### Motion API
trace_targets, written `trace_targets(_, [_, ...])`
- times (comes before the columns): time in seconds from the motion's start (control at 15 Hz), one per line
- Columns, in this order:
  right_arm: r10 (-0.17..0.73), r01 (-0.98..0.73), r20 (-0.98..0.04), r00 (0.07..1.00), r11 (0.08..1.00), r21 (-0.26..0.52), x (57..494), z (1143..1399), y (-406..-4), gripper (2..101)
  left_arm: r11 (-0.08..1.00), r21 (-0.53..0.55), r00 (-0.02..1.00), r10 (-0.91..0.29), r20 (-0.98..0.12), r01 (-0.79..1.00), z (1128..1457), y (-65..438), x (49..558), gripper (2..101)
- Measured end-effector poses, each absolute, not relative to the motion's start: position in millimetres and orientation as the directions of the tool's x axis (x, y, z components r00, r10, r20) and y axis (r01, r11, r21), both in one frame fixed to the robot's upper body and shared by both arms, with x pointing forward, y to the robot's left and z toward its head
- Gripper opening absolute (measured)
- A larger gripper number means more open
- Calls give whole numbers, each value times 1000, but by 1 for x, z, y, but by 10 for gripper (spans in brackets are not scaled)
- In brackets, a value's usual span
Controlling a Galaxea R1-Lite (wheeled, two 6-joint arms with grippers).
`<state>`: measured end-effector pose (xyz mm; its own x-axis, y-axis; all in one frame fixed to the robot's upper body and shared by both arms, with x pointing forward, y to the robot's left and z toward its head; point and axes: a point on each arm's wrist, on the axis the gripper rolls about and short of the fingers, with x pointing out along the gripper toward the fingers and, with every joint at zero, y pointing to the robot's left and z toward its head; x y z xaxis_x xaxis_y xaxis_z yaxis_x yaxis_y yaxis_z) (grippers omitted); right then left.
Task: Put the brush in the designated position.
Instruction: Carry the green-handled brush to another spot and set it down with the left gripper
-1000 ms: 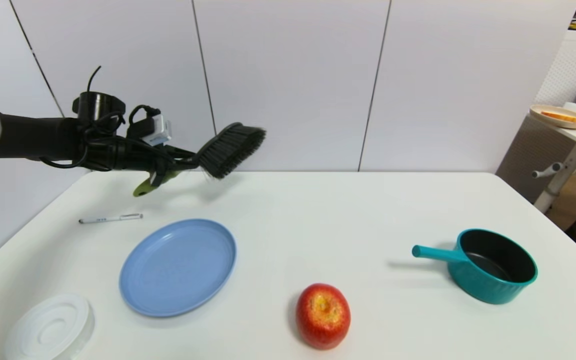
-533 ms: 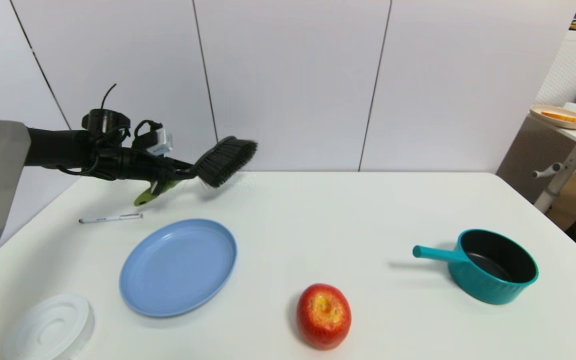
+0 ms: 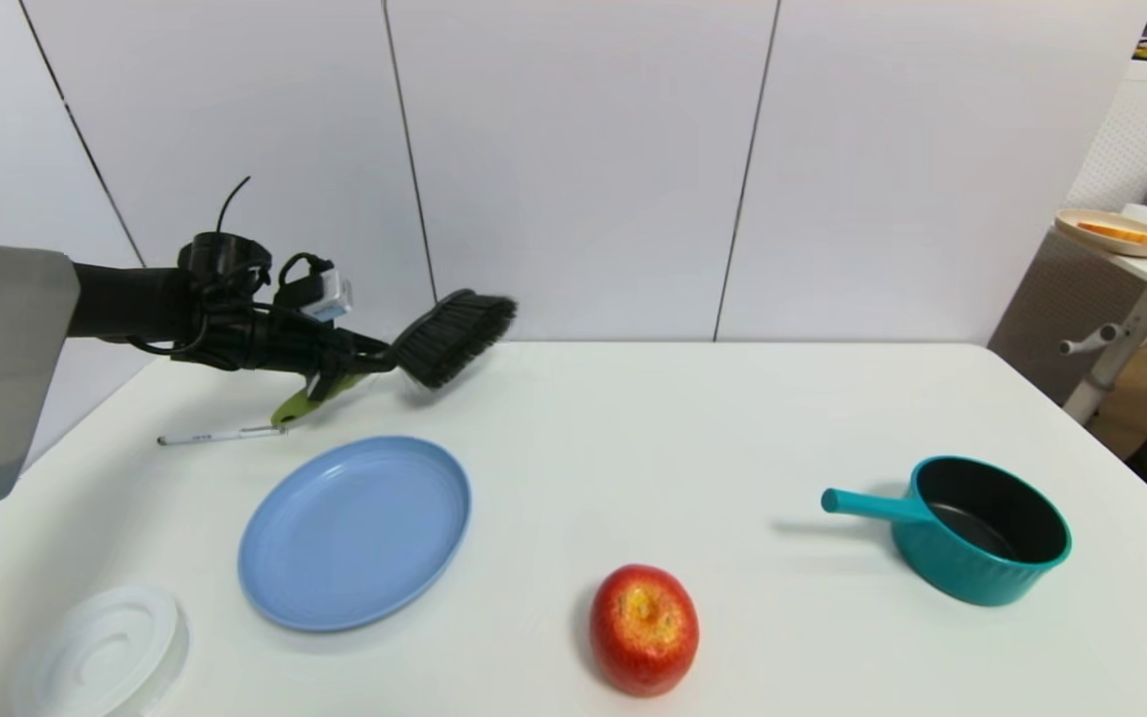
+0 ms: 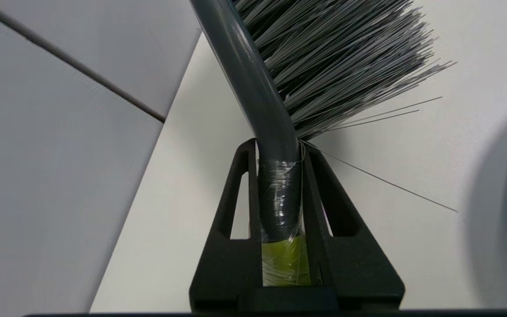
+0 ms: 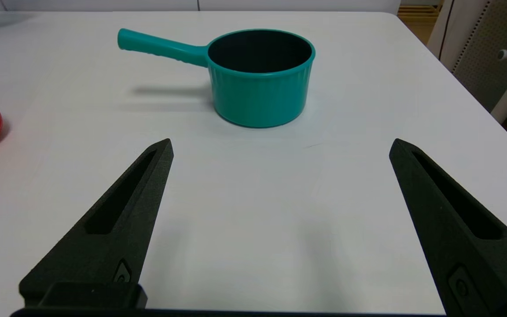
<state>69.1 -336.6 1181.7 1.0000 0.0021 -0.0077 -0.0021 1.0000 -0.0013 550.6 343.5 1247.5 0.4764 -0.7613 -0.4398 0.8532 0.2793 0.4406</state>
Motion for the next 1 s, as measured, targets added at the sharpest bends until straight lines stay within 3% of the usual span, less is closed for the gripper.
trace_targets(1.0, [2, -2, -8, 1000, 1000, -1, 69, 1182, -337, 973, 282, 362, 438, -756, -486, 889, 1224, 344, 550, 183])
